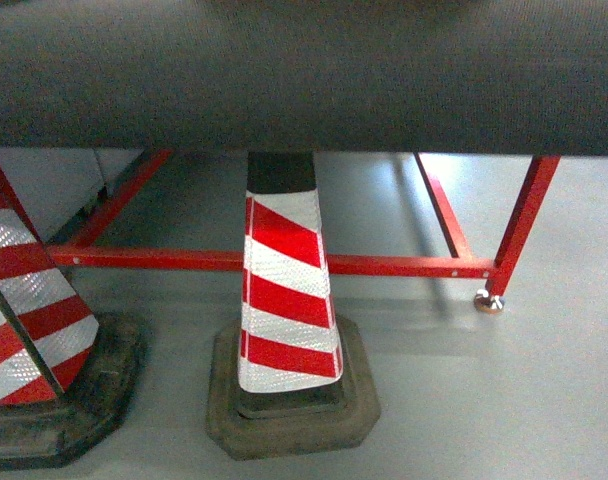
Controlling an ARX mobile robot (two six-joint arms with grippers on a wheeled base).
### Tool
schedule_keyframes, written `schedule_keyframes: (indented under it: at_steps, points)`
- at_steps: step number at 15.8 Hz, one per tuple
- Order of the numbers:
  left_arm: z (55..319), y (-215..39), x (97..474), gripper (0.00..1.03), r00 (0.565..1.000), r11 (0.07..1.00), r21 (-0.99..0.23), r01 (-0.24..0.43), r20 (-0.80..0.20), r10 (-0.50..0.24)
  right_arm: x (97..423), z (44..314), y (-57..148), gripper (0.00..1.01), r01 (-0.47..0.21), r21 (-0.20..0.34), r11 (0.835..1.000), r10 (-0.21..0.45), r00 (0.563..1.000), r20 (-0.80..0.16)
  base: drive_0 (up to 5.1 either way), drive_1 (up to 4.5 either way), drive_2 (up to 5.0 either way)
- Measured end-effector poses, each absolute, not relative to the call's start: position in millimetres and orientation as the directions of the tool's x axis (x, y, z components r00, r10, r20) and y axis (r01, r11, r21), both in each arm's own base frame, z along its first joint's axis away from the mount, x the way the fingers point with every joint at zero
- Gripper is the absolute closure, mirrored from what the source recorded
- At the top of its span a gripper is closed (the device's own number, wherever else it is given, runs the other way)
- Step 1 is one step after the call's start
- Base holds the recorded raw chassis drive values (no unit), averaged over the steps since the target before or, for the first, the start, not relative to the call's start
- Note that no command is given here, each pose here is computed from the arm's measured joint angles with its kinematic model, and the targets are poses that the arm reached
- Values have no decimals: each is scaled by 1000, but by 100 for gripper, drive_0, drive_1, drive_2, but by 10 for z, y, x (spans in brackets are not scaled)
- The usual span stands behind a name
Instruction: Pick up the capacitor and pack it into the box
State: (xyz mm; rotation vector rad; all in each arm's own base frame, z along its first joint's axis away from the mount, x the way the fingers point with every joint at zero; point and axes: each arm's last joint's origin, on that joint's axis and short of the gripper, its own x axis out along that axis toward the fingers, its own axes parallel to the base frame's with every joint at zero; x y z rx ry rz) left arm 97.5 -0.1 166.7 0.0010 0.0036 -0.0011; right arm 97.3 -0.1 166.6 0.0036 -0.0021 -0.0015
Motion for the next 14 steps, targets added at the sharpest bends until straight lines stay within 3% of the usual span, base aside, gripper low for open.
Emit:
schedule_keyframes:
  at_steps: [14]
  points:
    - [1667, 0, 975, 59, 1000, 1000, 1, -1, -3, 1, 973, 1667, 0, 3, 0, 2, 1000, 0, 1000, 3, 0, 0, 0]
